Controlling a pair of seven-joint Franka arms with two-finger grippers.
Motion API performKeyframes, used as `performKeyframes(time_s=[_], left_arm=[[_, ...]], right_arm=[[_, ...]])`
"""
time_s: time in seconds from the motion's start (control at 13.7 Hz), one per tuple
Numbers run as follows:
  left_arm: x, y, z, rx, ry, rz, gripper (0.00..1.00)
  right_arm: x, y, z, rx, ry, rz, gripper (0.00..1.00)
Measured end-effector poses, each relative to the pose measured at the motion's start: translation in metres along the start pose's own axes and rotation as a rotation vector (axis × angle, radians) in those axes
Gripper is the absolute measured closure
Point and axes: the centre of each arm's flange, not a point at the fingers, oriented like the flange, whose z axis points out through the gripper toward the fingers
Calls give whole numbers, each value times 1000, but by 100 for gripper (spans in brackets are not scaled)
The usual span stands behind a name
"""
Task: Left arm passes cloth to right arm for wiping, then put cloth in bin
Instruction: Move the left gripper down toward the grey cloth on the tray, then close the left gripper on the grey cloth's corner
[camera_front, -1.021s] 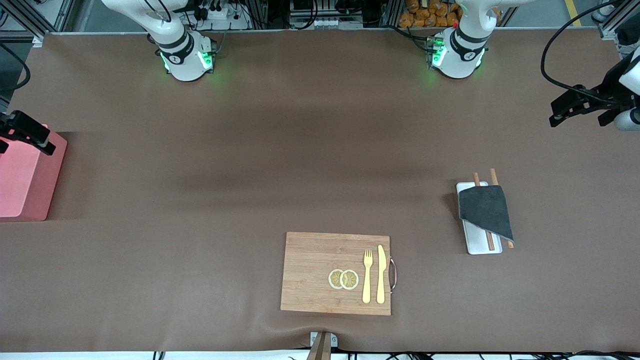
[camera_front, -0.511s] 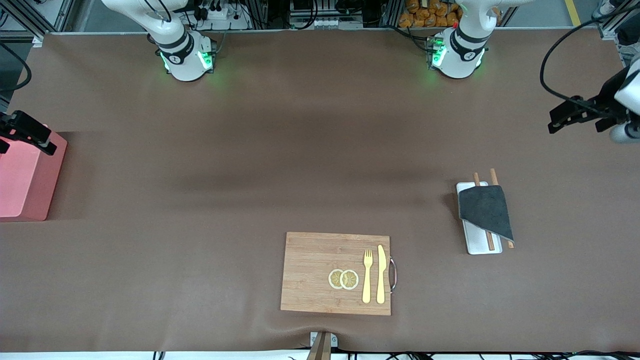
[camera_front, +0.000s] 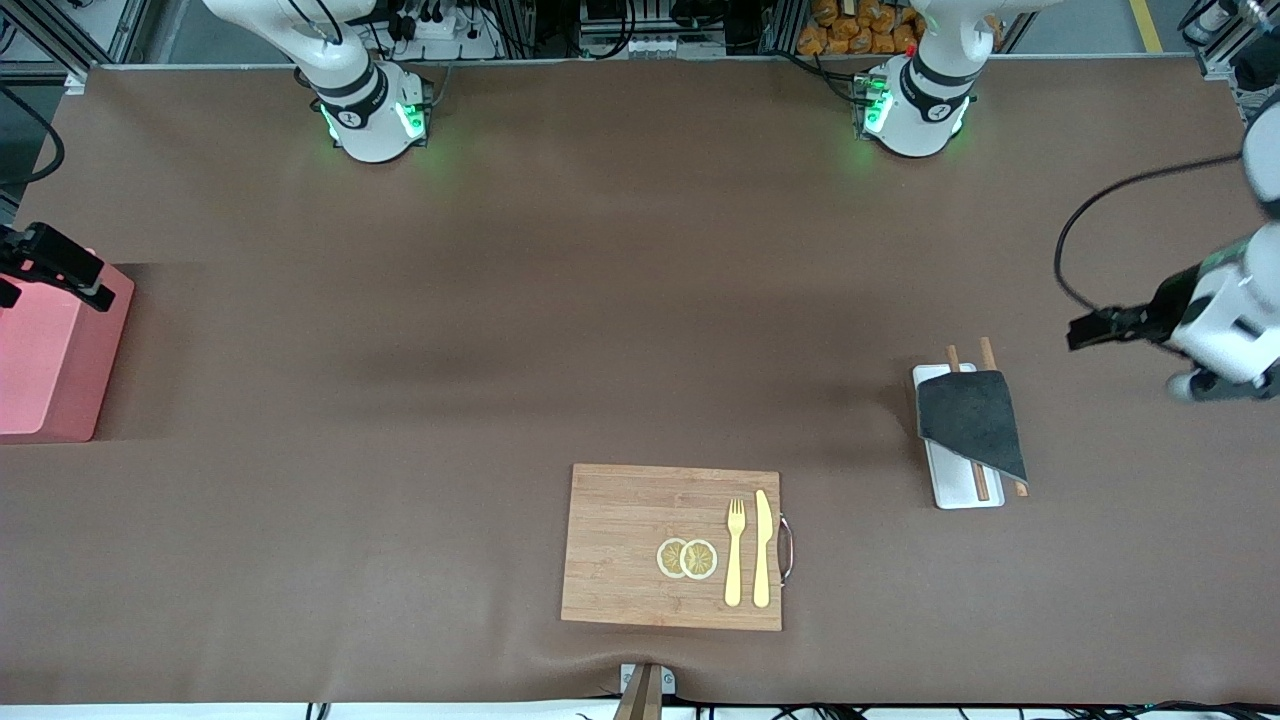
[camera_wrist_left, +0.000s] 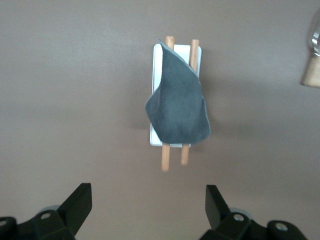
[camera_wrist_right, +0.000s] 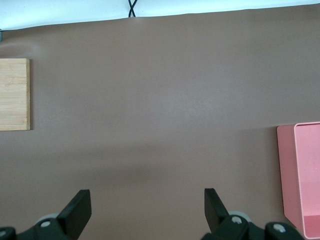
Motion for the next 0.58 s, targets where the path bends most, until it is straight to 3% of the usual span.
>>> performKeyframes(time_s=[0.29, 0.58], left_arm=[[15, 0, 86, -9, 36, -17, 4], [14, 2, 133, -12, 31, -44, 28]], right_arm=[[0, 2, 1, -1, -3, 4, 0], [0, 2, 1, -1, -4, 4, 0]])
